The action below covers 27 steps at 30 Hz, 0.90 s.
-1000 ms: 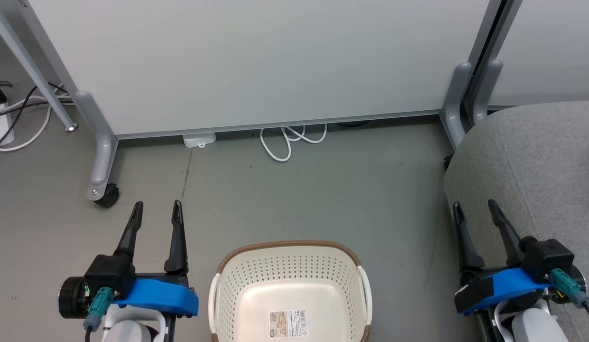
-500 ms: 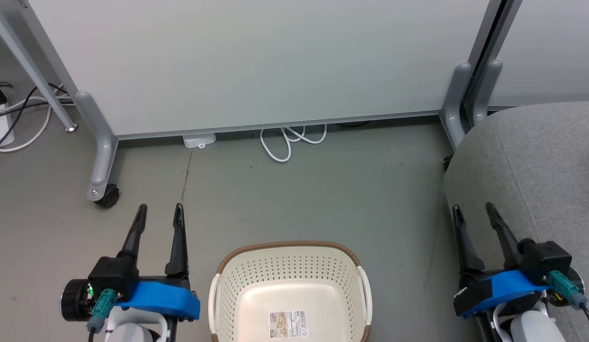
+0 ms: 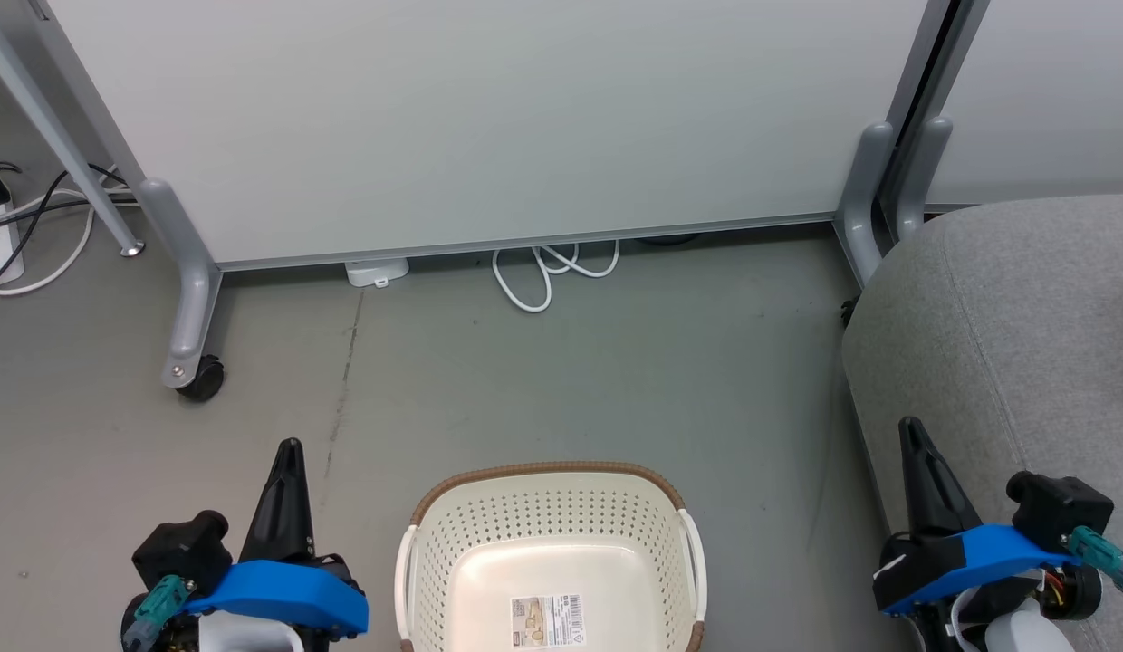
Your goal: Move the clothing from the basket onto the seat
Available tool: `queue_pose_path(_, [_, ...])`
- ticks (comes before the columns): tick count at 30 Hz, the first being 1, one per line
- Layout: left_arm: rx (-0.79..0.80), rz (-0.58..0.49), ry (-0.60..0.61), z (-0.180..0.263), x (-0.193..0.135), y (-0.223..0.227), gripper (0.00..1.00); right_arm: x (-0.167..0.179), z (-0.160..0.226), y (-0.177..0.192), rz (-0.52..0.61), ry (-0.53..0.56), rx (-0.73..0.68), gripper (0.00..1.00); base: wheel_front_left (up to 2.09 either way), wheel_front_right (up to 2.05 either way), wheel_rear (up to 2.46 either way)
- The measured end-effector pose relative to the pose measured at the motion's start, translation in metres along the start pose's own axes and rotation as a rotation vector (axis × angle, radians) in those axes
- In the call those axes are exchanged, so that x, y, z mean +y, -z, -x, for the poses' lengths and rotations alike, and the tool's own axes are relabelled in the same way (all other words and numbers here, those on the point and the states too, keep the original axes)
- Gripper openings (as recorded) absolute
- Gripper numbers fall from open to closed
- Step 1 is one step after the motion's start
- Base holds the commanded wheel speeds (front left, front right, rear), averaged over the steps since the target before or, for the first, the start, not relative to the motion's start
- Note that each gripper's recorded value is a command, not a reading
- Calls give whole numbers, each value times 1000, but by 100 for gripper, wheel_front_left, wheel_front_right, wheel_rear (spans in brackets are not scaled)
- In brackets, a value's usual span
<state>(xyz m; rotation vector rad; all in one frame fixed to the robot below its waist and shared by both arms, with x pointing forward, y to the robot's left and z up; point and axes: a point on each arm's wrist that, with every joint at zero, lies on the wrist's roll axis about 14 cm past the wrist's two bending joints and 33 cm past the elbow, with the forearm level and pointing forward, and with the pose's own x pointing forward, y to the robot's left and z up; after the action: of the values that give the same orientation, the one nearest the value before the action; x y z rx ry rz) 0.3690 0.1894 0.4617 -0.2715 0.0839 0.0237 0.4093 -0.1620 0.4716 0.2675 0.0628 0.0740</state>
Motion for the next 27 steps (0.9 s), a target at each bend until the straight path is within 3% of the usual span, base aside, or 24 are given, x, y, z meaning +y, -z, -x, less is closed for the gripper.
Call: queue_pose_path(27, [4,441,-61,-3,11,-7,0,-14,6,-9,-441,73,-13,0,0,0,0])
